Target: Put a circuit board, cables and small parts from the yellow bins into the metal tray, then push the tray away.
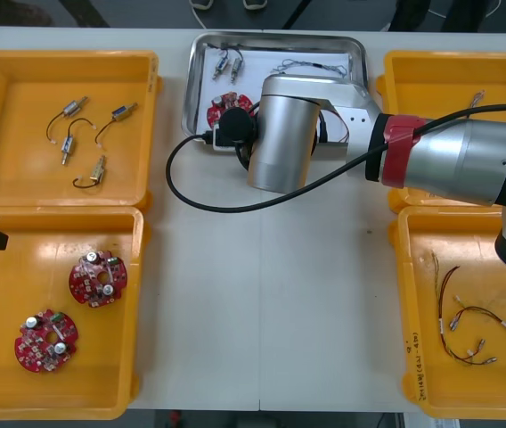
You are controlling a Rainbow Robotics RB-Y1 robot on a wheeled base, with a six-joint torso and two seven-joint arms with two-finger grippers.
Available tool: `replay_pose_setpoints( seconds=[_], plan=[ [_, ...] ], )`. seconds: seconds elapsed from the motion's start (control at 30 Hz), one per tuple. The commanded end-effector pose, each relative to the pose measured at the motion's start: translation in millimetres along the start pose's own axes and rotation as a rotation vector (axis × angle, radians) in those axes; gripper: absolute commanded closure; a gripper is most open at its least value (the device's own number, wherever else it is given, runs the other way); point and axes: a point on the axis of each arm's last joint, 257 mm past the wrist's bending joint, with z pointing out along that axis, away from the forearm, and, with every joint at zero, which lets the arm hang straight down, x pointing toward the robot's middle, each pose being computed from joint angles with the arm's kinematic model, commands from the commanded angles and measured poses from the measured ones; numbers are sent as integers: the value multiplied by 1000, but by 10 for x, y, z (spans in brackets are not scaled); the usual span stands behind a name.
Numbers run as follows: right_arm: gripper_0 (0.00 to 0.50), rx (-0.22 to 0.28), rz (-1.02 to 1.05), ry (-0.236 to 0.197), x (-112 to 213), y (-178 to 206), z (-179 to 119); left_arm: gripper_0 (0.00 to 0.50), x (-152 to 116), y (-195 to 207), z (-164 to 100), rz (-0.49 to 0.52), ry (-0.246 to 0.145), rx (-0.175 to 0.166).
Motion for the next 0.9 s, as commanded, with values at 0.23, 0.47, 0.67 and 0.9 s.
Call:
replay_pose_setpoints(
  seconds=[0.23, 0.47, 0.67, 0.9],
  plan=[
    [0, 28, -66, -6, -86, -99, -50, 0, -27, 127, -132, 82, -19, -43],
    [0, 19, -37, 30, -61, -166, -250, 0, -27, 127, -132, 82, -19, -43],
    [0, -19, 3, 53, -41, -103, -520, 0, -27, 127, -132, 82, -19, -43],
    [0, -88, 83, 68, 37, 52, -886, 0, -27, 127, -132, 82, -19, -43]
  ],
)
